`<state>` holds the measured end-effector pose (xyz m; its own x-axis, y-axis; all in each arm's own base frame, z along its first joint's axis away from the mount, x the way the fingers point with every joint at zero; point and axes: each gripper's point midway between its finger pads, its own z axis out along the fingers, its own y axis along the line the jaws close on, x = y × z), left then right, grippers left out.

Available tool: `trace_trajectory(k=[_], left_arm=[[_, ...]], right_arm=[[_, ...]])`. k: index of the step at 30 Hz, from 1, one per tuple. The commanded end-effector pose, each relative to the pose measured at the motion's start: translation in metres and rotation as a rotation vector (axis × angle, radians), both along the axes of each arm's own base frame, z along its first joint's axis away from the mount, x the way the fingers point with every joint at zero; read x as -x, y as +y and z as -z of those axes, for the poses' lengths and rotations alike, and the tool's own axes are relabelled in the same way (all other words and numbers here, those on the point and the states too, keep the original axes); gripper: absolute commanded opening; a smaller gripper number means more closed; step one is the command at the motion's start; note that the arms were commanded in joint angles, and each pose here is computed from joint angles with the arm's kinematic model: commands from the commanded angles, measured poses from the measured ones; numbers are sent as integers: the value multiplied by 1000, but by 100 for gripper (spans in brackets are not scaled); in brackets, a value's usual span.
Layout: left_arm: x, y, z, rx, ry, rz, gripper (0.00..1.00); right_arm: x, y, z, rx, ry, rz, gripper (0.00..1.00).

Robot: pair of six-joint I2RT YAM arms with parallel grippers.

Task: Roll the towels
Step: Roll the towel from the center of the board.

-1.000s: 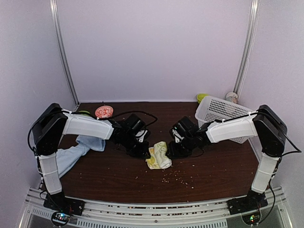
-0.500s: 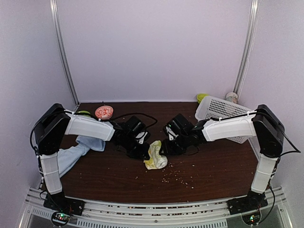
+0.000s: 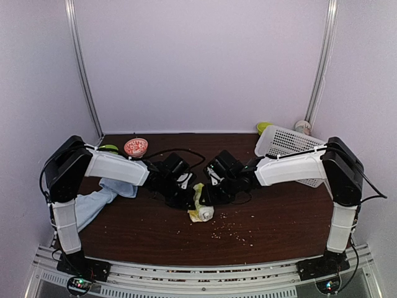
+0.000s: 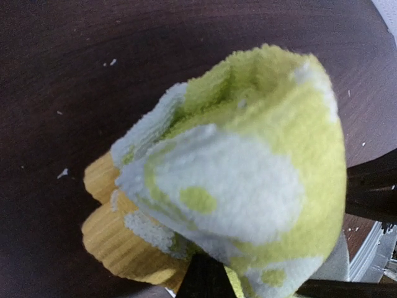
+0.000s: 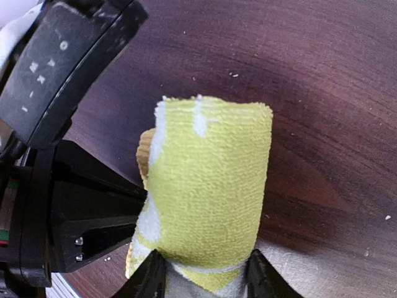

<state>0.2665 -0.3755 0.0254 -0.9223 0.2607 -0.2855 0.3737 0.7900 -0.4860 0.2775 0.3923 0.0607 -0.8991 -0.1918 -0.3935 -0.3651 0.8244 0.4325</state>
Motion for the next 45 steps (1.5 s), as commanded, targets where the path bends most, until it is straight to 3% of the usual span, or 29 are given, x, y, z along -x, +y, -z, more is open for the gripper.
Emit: trace_trajectory(k=[1,5,20,32,38,45], left_arm=[[4,-1,0,20,3,3,0],[6,2,0,21,4,2,0],[26,34,-30,36,-33,-19,0],[-20,-2,-89,232,-106,-51,0],[-31,-17,-86,255,-92,-41,0],[-36,-19,-53,228,-26,-51,0]], right_arm=[[6,9,8,20,10,2,50],[9,14,14,20,18,9,54],[14,9,46,89,56,19,55],[16,9,45,101,35,10,60],[16,10,42,96,29,2,61],[18,12,40,83,32,-6,61]])
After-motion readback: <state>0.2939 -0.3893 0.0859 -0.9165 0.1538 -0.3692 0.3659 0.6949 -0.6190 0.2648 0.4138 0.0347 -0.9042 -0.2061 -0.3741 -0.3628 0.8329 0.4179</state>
